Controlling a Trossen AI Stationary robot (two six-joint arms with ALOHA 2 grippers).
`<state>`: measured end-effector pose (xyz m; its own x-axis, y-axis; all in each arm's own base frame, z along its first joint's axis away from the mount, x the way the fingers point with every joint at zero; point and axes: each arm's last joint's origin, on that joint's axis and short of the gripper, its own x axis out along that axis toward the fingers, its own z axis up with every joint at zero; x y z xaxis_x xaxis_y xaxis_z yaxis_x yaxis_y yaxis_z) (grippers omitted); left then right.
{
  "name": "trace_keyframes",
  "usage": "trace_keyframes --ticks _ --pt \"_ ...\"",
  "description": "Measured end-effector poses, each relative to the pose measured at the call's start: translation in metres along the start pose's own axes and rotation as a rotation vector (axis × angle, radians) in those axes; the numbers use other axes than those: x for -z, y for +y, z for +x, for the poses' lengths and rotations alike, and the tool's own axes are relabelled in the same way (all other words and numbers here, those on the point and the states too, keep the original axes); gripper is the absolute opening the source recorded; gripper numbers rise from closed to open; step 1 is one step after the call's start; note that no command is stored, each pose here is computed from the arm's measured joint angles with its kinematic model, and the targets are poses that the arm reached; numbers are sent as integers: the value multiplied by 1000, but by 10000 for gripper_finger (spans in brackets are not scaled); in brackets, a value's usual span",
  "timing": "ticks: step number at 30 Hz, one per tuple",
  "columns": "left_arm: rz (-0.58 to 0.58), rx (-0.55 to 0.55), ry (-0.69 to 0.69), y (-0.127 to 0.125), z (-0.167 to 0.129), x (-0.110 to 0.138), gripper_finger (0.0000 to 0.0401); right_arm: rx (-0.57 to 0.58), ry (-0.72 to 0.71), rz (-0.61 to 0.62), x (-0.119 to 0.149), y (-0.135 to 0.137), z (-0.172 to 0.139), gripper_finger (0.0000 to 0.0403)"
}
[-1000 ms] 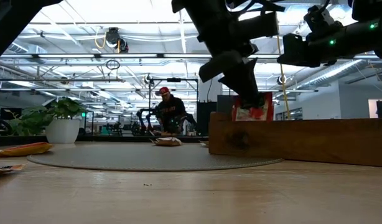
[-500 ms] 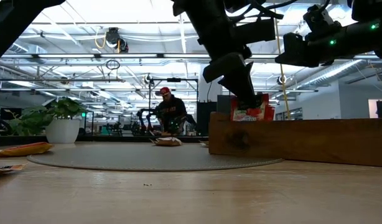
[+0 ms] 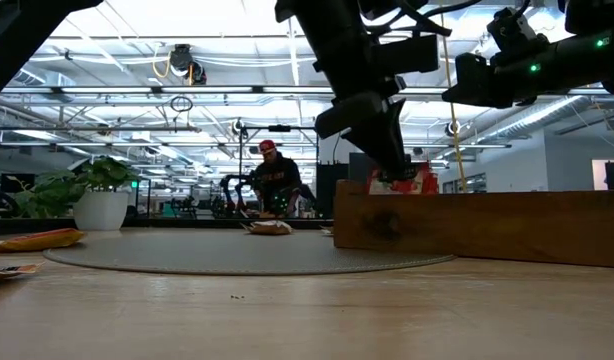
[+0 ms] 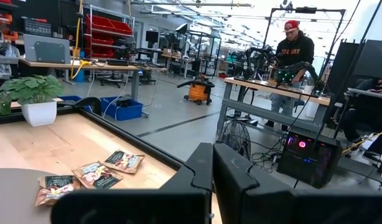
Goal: Pick & Place Tea
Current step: Put the red tea bag into the left section of the wooden organizer
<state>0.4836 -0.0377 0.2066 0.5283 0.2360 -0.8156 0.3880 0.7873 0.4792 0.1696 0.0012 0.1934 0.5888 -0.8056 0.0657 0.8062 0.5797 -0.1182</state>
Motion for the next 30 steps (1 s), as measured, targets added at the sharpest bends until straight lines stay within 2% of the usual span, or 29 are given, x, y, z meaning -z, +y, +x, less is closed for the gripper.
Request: trace_keyframes --ticks 8,15,18,21,24,27,30 --pt "42 -4 -3 -5 -2 -3 182 0 0 0 0 0 0 0" --pt "80 -184 72 -9 -13 -10 204 0 0 0 0 0 0 0" --pt "82 -172 79 -10 -22 -9 201 0 0 -1 0 0 0 0" --pt "87 -125 69 -12 -28 -9 189 -1 5 -10 1 0 0 0" --pt "107 -25 29 -19 -31 -11 164 -3 12 -19 2 0 0 0" --pt "130 89 -5 -27 -32 -11 118 -4 18 -12 3 1 0 0" --pt "131 144 -20 -29 -30 -10 51 -5 19 -13 4 1 0 0"
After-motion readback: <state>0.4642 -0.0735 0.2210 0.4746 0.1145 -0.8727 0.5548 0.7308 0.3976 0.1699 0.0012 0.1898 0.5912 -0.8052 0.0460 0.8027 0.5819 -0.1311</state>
